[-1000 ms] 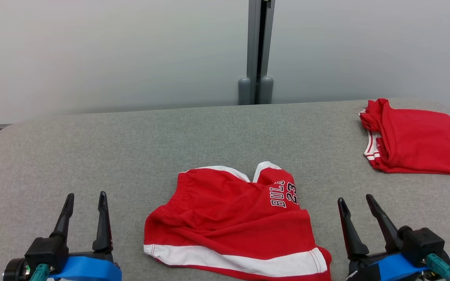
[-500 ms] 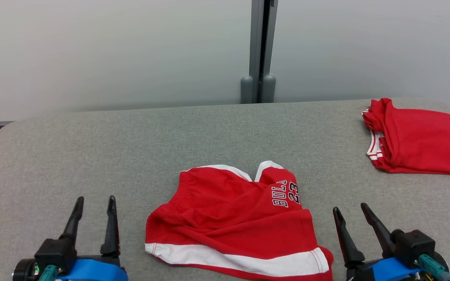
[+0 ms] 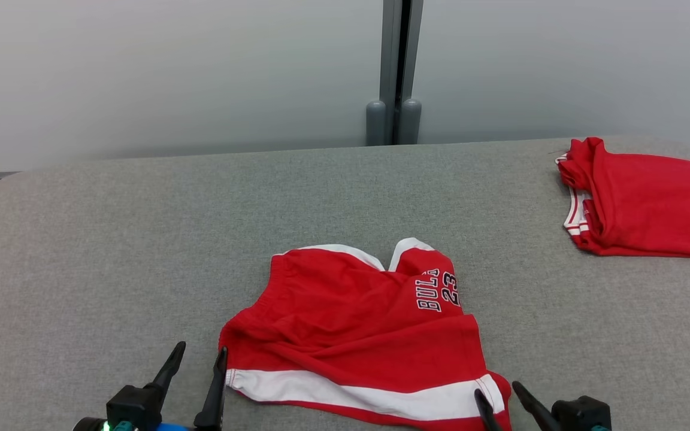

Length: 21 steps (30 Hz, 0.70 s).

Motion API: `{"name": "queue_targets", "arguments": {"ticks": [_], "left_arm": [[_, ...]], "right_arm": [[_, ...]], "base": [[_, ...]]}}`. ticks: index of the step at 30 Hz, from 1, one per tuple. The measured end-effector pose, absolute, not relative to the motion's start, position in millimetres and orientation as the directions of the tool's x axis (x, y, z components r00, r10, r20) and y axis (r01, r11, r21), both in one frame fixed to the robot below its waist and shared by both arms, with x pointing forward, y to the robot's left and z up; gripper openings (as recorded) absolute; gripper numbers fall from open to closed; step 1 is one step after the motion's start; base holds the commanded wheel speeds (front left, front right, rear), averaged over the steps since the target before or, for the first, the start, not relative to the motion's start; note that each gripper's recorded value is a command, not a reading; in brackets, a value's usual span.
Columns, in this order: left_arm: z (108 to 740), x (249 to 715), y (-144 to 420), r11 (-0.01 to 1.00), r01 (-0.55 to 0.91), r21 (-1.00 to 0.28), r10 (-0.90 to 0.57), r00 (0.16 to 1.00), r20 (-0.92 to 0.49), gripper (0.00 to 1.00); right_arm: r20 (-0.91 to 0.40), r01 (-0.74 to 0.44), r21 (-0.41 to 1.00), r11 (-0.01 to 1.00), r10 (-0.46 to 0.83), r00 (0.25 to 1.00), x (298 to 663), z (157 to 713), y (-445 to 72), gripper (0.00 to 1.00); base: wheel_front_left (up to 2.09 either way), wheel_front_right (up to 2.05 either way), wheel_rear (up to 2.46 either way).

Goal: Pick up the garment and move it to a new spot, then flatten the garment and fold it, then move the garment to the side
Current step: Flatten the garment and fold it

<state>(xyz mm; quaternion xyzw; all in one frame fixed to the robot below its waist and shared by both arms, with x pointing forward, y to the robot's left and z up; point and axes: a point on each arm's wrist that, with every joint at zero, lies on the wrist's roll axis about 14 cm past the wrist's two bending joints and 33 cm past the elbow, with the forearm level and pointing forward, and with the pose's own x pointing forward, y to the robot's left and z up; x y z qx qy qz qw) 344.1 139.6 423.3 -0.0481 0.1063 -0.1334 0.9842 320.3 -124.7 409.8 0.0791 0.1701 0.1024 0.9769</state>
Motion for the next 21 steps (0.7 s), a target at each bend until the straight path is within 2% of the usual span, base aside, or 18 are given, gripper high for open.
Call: {"name": "queue_targets", "arguments": {"ticks": [7,21], "left_arm": [[399.4,338.7,135.5,0.951,0.277,-0.133,-0.305,0.910,-0.282,1.00],[373.9,339.3,126.0,0.926,0.351,-0.138,-0.377,0.846,-0.377,1.00]], "right_arm": [[-0.387,-0.174,0.235,0.956,0.256,0.886,310.2,385.7,-114.3,1.00],[-0.349,-0.230,0.276,0.933,0.321,0.880,317.5,388.1,-93.2,1.00]], "base": [[0.00,0.00,0.00],[0.00,0.00,0.00]]}}
